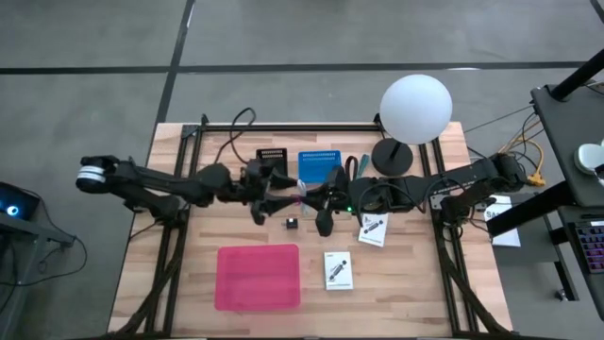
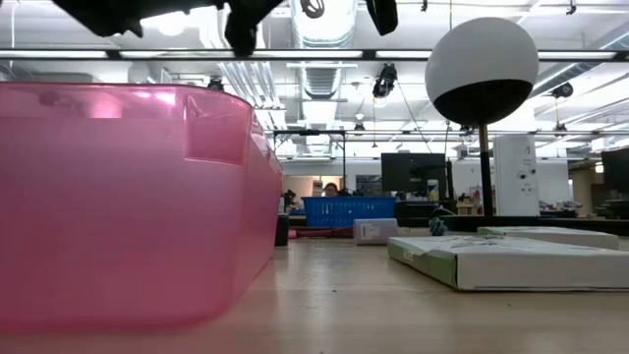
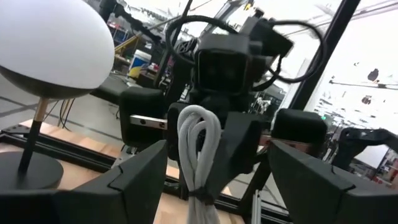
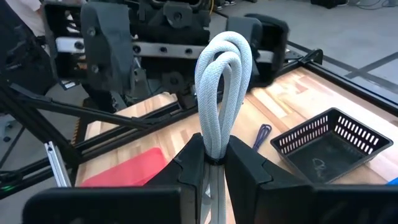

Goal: Pick and place items into bin
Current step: Put the white charger cable into the pink bin

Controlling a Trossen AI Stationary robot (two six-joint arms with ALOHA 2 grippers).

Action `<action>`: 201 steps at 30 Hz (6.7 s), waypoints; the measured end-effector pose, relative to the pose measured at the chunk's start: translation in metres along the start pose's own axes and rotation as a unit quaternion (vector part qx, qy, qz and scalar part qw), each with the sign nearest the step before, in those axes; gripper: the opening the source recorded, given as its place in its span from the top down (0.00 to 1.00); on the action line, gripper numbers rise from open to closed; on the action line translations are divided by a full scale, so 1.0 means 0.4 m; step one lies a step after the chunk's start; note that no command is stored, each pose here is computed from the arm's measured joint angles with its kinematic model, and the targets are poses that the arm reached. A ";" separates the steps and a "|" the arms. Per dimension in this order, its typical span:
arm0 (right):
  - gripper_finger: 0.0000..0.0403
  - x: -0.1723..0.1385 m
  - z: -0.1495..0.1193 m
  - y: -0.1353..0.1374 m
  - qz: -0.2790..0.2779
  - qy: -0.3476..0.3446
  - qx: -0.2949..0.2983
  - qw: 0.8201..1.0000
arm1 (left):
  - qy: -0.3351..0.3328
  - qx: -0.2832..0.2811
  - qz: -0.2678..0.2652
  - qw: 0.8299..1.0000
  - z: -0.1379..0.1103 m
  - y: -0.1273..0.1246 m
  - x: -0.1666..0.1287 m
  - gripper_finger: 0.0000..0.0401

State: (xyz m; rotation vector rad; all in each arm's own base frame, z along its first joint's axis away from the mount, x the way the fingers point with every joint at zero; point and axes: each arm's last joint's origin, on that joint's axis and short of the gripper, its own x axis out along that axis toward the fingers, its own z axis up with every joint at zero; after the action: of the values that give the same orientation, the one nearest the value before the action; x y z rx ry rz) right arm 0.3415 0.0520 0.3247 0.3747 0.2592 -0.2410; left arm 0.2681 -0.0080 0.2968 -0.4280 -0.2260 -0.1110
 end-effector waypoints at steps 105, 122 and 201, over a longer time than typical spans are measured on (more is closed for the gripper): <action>0.61 -0.015 -0.083 -0.045 -0.088 0.154 -0.012 0.984 | 0.109 -0.109 0.259 0.954 0.034 0.237 -0.044 0.97; 0.71 -0.075 -0.036 -0.104 -0.130 0.169 -0.132 0.968 | 0.103 -0.153 0.417 0.890 0.039 0.316 -0.099 0.97; 0.84 -0.189 -0.117 -0.187 -0.042 -0.078 -0.061 0.994 | 0.395 -0.047 0.237 0.886 -0.081 0.028 -0.135 0.97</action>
State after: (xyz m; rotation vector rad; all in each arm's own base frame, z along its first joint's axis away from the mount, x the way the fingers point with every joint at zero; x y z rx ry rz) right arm 0.2402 0.0165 0.2803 0.2231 0.1354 -0.3333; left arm 0.2239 -0.0083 0.2508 -0.4917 0.6956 0.1892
